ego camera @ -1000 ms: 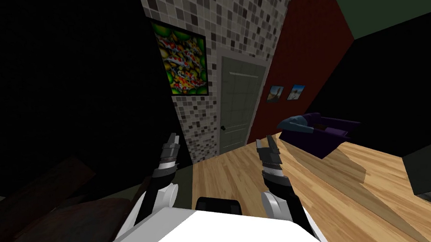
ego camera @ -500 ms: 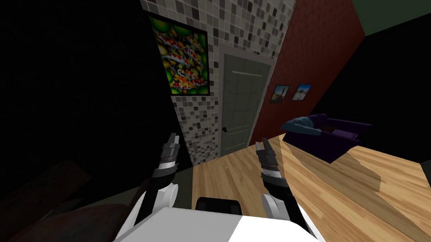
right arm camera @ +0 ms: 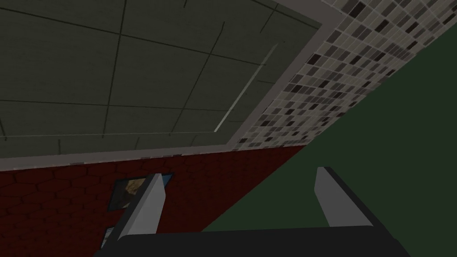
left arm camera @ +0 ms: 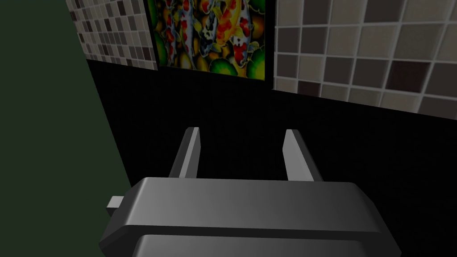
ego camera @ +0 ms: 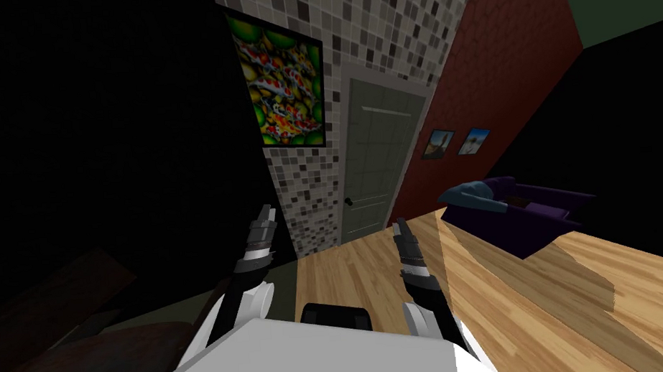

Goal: Pull the door open

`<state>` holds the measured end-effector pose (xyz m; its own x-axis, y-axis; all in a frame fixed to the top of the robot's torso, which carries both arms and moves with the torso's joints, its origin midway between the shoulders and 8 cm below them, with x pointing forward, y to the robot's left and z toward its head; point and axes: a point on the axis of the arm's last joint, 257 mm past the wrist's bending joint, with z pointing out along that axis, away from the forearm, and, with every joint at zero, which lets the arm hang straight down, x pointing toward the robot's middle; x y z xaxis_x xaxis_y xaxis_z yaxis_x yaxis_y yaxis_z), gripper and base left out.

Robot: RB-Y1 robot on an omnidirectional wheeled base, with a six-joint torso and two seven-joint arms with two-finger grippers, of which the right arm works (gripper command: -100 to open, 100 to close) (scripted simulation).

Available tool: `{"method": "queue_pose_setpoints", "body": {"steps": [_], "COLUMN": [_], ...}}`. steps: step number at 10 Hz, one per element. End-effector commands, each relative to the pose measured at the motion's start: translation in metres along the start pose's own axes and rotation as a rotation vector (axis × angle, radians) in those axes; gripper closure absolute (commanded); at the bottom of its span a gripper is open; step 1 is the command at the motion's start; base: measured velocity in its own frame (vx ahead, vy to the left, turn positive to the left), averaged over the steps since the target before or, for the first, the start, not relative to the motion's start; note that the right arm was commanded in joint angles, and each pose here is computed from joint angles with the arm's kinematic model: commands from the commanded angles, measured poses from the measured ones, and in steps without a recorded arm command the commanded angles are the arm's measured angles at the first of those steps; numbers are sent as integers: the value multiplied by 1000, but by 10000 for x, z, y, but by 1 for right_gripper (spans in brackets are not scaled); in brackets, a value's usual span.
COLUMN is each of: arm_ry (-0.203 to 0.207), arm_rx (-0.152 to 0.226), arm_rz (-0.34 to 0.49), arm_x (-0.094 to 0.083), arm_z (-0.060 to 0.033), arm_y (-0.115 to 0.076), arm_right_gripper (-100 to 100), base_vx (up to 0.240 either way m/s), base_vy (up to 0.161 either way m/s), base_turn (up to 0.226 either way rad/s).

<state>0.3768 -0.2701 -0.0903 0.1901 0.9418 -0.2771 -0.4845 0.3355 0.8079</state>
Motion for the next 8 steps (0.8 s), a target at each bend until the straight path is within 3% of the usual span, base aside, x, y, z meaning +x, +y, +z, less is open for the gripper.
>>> {"method": "queue_pose_setpoints", "body": {"steps": [1, 8], "arm_ry": [16, 94], "arm_rx": [12, 64], "arm_rz": [-52, -272], "arm_x": [36, 169], "arm_z": [-52, -309], "arm_y": [-100, -542], "arm_right_gripper": [-100, -100], "base_vx": [94, 101], "base_vy": [12, 22], "base_turn": [36, 40]}}
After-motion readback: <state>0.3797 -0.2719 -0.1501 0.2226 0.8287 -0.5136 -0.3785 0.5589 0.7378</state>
